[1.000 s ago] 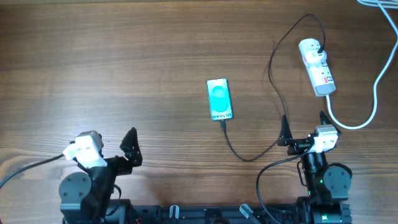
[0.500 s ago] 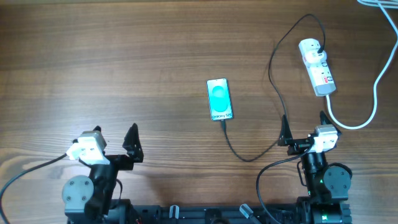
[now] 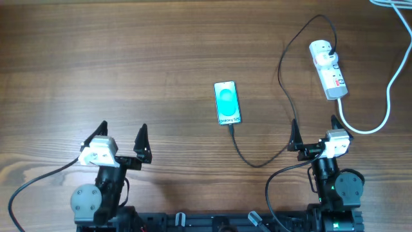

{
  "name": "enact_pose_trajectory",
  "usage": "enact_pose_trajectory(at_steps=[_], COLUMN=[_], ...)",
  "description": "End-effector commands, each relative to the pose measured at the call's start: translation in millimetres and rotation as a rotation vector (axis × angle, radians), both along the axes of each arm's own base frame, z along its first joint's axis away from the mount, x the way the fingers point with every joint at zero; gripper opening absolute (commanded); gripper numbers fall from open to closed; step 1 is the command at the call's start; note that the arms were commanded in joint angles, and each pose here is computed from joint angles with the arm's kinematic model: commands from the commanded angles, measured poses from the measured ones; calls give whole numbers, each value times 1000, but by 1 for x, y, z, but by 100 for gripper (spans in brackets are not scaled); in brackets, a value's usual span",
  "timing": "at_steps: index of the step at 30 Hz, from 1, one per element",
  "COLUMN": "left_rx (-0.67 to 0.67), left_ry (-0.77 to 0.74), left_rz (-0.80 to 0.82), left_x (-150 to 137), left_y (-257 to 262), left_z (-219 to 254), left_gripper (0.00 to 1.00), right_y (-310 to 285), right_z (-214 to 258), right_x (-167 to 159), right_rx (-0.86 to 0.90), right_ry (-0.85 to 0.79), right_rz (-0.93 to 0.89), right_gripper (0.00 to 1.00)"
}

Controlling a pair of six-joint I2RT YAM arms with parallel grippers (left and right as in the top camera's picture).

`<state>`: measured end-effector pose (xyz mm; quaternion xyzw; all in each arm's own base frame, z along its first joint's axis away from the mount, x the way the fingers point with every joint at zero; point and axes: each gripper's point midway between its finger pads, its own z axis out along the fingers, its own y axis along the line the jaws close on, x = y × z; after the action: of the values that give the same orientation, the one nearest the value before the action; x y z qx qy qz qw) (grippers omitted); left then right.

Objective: Plug charger to phone and switch on socket

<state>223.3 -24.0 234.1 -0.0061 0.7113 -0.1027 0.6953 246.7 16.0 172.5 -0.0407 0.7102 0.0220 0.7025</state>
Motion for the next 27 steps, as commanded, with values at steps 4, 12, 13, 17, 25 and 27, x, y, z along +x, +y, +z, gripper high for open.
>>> enact_pose_trajectory(at_steps=[4,12,13,17,25,27], left_rx=[59,59,59,59,22,22], left_ry=[-49,-95,-94,-110,-137,-135], left_rz=[10,27,30,32,30,39], left_x=[6,11,12,14,21,21], left_y=[2,6,6,7,7,8], left_z=[-6,-8,-9,-13,-29,-30], left_gripper=[100,100,100,100,100,100], right_y=[-3,-3,-3,-3,-3,-3], right_z=[3,3,3,3,3,3], right_x=[0,0,0,0,0,0], right_rx=[10,10,11,10,10,10], right_ry=[-13,-13,-12,-13,-13,-13], right_rz=[-15,-15,-15,-15,-15,-15], right_gripper=[100,100,99,100,100,100])
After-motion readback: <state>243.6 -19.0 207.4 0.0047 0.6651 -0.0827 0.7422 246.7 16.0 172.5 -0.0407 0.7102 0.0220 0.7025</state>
